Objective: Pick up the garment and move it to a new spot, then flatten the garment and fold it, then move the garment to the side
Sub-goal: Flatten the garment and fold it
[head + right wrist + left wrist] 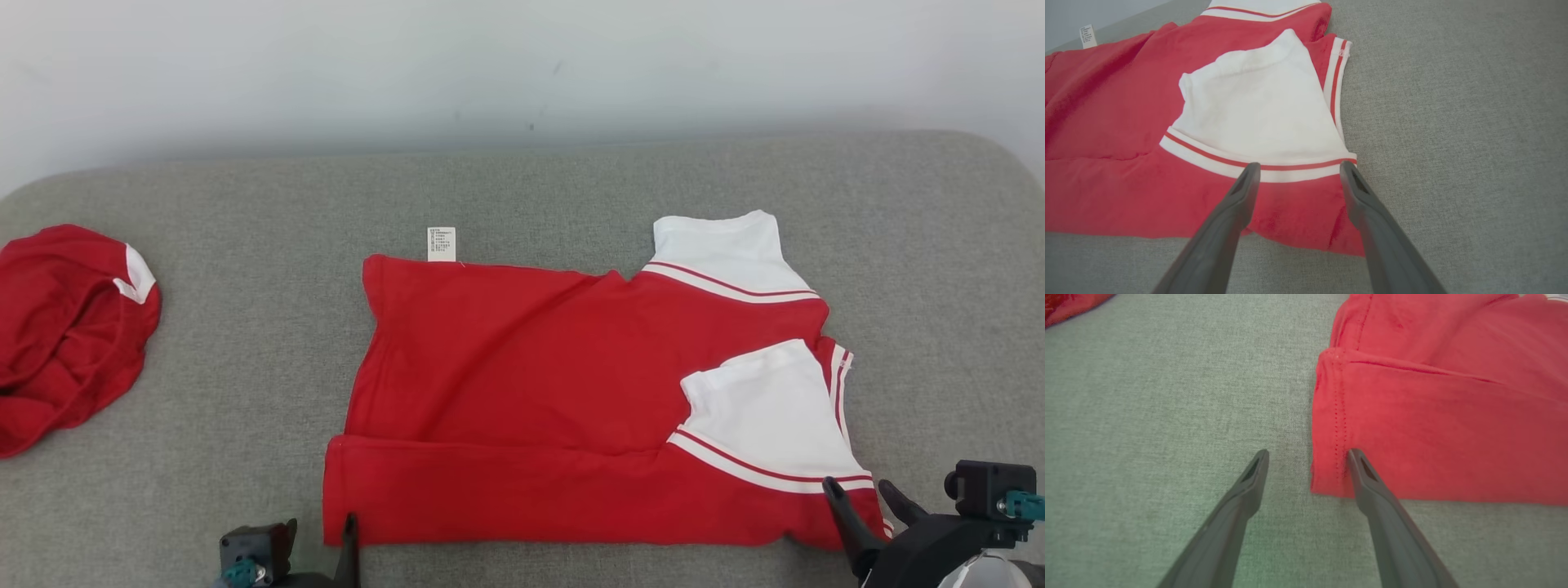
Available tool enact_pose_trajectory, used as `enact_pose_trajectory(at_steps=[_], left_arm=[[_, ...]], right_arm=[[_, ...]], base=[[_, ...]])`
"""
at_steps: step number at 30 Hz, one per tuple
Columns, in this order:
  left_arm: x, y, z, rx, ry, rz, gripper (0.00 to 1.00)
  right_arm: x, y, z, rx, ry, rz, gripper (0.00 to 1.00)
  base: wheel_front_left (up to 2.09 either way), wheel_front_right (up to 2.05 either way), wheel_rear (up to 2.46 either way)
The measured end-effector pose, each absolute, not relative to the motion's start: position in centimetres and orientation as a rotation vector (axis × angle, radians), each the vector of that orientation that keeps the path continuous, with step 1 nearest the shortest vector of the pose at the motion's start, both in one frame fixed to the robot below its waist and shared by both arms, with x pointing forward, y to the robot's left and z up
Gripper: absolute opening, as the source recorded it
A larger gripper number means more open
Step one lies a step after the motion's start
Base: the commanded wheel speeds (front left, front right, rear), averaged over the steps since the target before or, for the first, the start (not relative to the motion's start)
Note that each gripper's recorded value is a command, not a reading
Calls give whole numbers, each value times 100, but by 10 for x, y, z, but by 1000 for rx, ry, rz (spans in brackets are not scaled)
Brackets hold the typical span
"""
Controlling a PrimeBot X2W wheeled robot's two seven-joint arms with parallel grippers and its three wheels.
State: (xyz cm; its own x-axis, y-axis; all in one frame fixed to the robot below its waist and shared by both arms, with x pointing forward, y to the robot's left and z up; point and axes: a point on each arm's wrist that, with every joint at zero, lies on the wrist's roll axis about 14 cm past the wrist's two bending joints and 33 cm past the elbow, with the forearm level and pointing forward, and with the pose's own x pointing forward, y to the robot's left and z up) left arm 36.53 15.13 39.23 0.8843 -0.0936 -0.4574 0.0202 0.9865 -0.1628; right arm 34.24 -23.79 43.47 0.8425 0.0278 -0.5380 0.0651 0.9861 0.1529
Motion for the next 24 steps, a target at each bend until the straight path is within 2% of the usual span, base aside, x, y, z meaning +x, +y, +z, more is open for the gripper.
enact_pose_trajectory(at_steps=[9,10,11,12,24], left_arm=[[382,138,378,-136,538,-91,100],[382,136,375,-138,553,-99,53],[382,136,373,-135,559,-99,24],[383,135,372,-135,567,-104,0],[378,133,366,-157,602,-111,0]], right_arm=[[342,-242,419,177,627,-71,100],[342,-242,418,178,630,-75,100],[342,-242,418,179,633,-76,100],[343,-242,417,182,635,-79,100],[331,-264,401,180,723,-182,100]], base=[[0,0,0],[0,0,0],[0,0,0],[0,0,0],[0,0,0]])
